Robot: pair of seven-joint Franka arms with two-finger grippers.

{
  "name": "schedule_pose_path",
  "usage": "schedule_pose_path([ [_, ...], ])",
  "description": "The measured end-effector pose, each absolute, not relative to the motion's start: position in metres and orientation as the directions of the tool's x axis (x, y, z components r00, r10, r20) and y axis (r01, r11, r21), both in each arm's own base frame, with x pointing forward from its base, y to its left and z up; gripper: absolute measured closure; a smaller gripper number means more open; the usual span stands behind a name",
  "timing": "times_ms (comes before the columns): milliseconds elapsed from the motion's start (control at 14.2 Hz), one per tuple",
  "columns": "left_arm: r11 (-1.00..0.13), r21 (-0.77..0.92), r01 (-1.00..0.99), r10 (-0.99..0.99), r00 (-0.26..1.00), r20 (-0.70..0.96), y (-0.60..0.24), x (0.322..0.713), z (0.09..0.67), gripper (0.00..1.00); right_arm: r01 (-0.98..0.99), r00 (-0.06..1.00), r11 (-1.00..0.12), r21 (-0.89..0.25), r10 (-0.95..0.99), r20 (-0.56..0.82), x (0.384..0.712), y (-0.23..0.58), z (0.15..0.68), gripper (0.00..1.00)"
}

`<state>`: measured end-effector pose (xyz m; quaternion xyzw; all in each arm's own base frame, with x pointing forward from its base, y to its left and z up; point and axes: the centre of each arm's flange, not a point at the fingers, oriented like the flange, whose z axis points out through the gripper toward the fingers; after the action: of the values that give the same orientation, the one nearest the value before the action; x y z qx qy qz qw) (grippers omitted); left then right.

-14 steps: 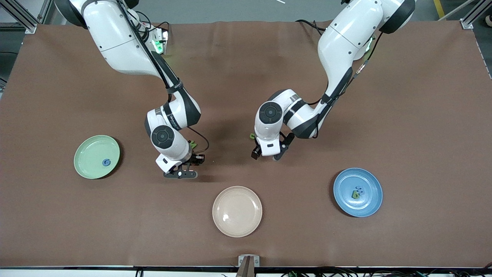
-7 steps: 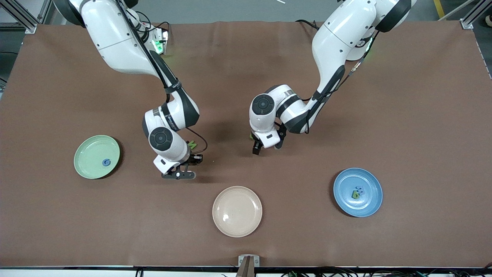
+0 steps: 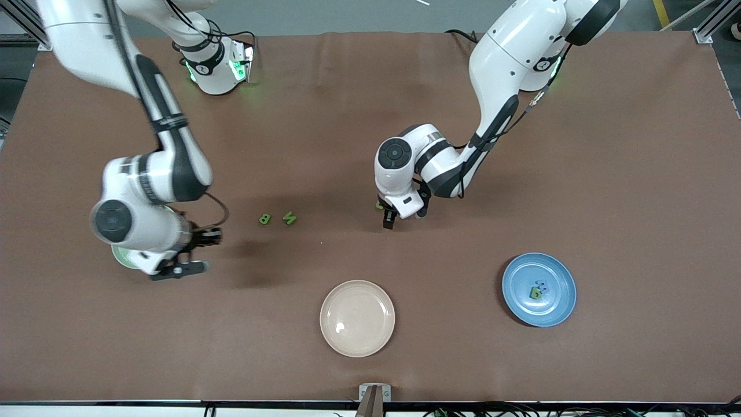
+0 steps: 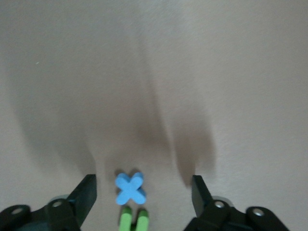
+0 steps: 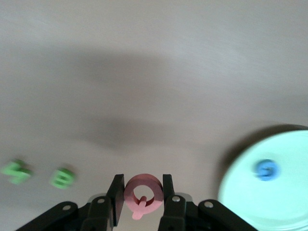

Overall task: Sort upper and lower case letters into plates
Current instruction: 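Place the pink Q on the green plate while the left gripper grasps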

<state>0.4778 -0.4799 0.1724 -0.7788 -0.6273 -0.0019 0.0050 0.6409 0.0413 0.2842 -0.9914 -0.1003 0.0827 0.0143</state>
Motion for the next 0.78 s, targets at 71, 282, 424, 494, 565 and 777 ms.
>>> schedule_pose_path([
  [71, -0.21, -0.008, 0.978, 0.978, 0.21, 0.011, -0.481, 0.475, 0.171, 0.14, 0.213, 0.963, -0.976, -0.055, 0.219, -0.158, 0.638, 0.012, 0.274, 0.64],
  [282, -0.211, -0.004, 0.977, 0.977, 0.211, 0.005, -0.482, 0.47, 0.169, 0.29, 0.263, 0.955, -0.963, -0.067, 0.269, -0.127, 0.619, -0.05, 0.242, 0.64],
  [424, -0.213, 0.004, 0.977, 0.977, 0.213, 0.0, -0.484, 0.47, 0.173, 0.51, 0.285, 0.948, -0.956, -0.075, 0.292, -0.123, 0.609, -0.075, 0.23, 0.64],
  [494, -0.215, 0.007, 0.977, 0.977, 0.215, 0.001, -0.484, 0.47, 0.174, 0.61, 0.293, 0.946, -0.953, -0.078, 0.301, -0.121, 0.606, -0.086, 0.228, 0.64],
  [565, -0.223, 0.012, 0.975, 0.975, 0.223, 0.005, -0.484, 0.469, 0.175, 0.7, 0.299, 0.944, -0.951, -0.08, 0.307, -0.117, 0.605, -0.097, 0.228, 0.64],
  [777, -0.264, 0.036, 0.964, 0.964, 0.263, 0.03, -0.485, 0.468, 0.175, 0.73, 0.297, 0.946, -0.951, -0.081, 0.305, -0.11, 0.597, -0.119, 0.221, 0.64],
])
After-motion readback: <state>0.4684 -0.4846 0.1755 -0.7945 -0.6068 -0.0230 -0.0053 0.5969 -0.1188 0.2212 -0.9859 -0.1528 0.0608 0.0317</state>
